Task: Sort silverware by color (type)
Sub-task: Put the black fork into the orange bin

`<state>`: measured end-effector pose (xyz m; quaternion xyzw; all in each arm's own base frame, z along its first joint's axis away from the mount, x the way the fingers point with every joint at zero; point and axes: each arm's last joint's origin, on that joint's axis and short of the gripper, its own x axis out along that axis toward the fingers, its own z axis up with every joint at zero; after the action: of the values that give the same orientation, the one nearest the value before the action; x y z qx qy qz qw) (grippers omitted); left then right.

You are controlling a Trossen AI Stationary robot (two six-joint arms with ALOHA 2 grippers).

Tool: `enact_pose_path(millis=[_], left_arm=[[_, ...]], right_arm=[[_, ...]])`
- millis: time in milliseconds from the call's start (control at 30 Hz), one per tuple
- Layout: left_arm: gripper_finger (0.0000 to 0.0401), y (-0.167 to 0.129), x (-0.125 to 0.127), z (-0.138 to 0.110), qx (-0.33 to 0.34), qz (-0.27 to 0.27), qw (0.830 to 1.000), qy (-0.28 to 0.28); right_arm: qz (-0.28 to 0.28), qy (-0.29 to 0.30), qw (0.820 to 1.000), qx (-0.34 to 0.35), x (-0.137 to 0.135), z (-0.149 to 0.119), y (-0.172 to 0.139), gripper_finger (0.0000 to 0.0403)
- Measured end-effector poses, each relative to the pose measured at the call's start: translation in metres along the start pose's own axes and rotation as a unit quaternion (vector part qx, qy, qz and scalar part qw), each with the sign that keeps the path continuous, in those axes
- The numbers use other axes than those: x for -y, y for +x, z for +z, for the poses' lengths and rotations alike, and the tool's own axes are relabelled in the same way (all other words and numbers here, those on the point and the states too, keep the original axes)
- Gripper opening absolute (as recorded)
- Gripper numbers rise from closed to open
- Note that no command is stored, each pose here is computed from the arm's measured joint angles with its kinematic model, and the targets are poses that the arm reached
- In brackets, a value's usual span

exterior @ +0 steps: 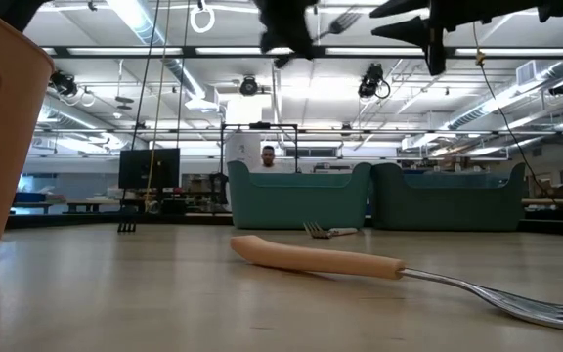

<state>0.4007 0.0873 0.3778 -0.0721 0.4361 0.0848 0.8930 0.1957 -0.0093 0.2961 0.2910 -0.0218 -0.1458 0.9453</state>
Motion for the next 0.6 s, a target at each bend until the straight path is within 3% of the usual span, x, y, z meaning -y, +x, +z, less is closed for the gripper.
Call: enact_pose_path(millis=[267, 433, 600], left_arm=[[0.0007, -0.074, 0.031, -0.049, -0.161, -0.010, 0.987, -0.008], [0.0010, -0.114, 0.075, -0.072, -0.127, -0.080, 0.989, 0.006], [0.0011, -0.121, 0.115, -0.113, -0.172, -0.055, 0.983, -0.014]], right_arm=[[0.005, -0.069, 0.998, -0.012, 0.000, -0.002, 0.000, 0.0119], [-0.004, -0.104, 0.994, -0.015, 0.003, -0.002, 0.001, 0.0119], [-0.021, -0.115, 0.993, -0.013, 0.009, -0.001, 0.004, 0.0119]])
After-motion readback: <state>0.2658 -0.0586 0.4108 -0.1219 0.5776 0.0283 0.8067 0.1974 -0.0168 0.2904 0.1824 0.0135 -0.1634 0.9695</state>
